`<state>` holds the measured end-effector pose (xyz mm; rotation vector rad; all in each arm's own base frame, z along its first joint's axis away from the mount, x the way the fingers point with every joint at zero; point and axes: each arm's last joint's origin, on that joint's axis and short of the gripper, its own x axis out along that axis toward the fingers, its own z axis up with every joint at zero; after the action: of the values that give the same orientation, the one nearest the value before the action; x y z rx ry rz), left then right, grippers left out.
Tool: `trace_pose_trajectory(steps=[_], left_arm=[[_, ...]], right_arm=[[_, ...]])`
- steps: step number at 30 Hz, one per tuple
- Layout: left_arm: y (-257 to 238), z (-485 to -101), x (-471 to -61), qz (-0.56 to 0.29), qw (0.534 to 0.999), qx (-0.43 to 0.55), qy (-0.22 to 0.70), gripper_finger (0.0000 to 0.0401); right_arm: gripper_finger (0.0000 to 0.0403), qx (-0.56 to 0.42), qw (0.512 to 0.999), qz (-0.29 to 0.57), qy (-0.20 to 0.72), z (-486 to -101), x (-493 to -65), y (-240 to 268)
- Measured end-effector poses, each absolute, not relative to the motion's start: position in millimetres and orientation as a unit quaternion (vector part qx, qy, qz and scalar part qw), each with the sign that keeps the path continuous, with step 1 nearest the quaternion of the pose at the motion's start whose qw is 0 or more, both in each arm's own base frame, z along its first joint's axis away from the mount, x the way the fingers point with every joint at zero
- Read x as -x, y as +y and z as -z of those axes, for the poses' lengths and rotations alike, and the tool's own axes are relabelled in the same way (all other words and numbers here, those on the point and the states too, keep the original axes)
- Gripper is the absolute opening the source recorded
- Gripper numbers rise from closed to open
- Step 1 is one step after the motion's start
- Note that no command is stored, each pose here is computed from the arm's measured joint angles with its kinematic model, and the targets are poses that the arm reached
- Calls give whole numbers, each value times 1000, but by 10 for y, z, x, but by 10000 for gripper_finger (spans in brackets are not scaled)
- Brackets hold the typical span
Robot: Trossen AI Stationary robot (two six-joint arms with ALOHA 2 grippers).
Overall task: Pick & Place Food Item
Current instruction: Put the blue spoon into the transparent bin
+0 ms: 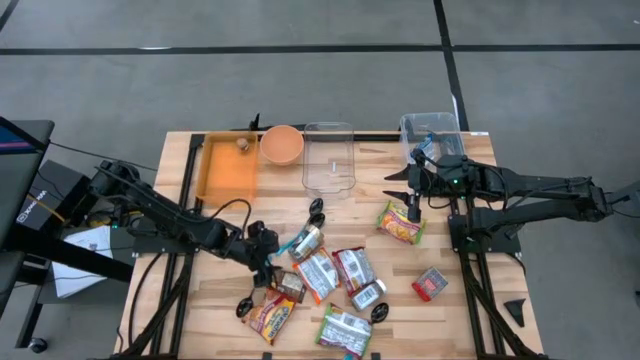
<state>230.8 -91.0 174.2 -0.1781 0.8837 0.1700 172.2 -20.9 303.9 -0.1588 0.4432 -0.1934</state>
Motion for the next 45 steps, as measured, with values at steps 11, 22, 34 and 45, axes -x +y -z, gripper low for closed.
trace_pose_trajectory(steps=[11,22,34,45], left_arm=[[-846,-1351,-2299,-109,874,59,470,330],[-701,-1199,-2427,-151,872,29,465,283],[-450,-1197,-2413,-264,851,-42,452,214],[-498,-1280,-2559,-186,886,-89,414,210]], right_arm=[[163,75,968,96,219,-3036,-1723,-209],[163,74,968,97,219,-3036,-1724,-209],[163,72,968,97,220,-3035,-1723,-209],[163,71,968,97,219,-3035,-1723,-209]])
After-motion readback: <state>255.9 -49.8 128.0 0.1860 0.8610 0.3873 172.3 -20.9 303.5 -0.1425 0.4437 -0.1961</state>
